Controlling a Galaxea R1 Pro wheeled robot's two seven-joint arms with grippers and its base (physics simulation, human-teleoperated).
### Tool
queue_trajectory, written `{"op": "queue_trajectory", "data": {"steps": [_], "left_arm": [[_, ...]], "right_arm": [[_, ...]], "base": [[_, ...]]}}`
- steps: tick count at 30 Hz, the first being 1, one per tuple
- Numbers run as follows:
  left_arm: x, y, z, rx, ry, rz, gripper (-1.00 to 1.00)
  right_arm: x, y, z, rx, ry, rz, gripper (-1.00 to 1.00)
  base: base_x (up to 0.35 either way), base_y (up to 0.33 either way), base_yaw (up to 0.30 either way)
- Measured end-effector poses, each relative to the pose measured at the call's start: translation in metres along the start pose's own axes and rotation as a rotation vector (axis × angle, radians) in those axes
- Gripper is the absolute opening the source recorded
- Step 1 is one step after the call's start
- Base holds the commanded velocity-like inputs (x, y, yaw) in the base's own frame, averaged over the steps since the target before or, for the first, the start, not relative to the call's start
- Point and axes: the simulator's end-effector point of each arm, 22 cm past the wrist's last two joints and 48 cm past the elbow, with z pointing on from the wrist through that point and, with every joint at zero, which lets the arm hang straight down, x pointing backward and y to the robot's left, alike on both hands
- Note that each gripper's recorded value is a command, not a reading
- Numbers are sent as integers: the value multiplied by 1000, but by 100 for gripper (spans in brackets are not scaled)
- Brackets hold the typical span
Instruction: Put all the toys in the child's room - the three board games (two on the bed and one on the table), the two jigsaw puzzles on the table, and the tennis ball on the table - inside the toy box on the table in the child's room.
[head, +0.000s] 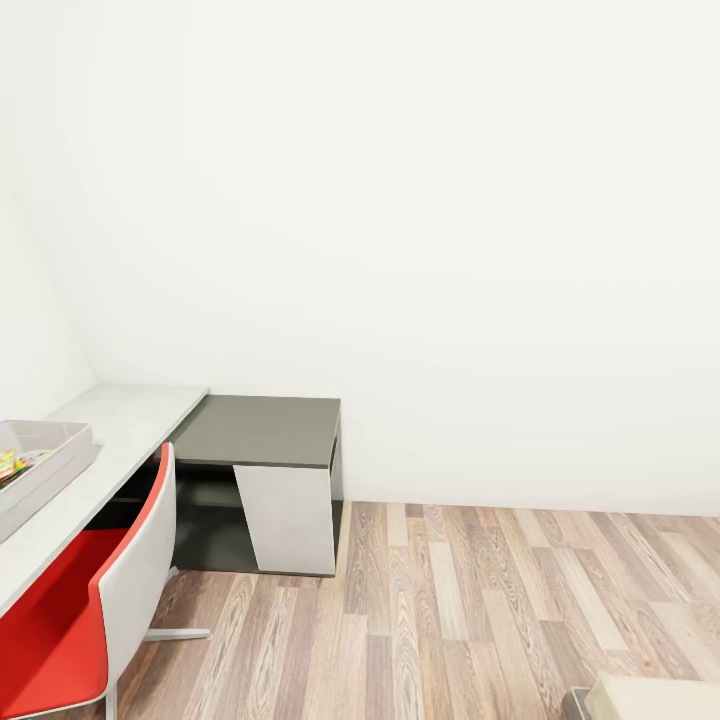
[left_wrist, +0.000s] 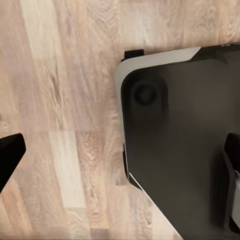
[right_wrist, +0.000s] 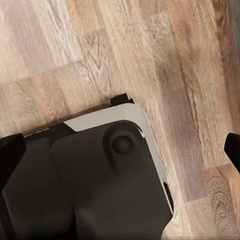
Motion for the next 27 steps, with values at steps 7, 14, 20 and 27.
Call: {"op": "queue_trajectory", "data": {"steps": [7,14,20,27], "left_arm": [[7,5,0,-6,11,-59,100],[10,5,0,-8,14,-74,100],[13,3,0,-5,20,-72,100],[17,3,0,-4,22,-67,100]], "right_arm": [[3,-1,0,2,7,-1,100],[4,-2,0,3,8,-1,100],[3,-7,0,11,8,3,100],[12,-15,0,22,20,3,100]], "base": [[0,0,0],[0,0,0],[0,0,0],[0,0,0]]}}
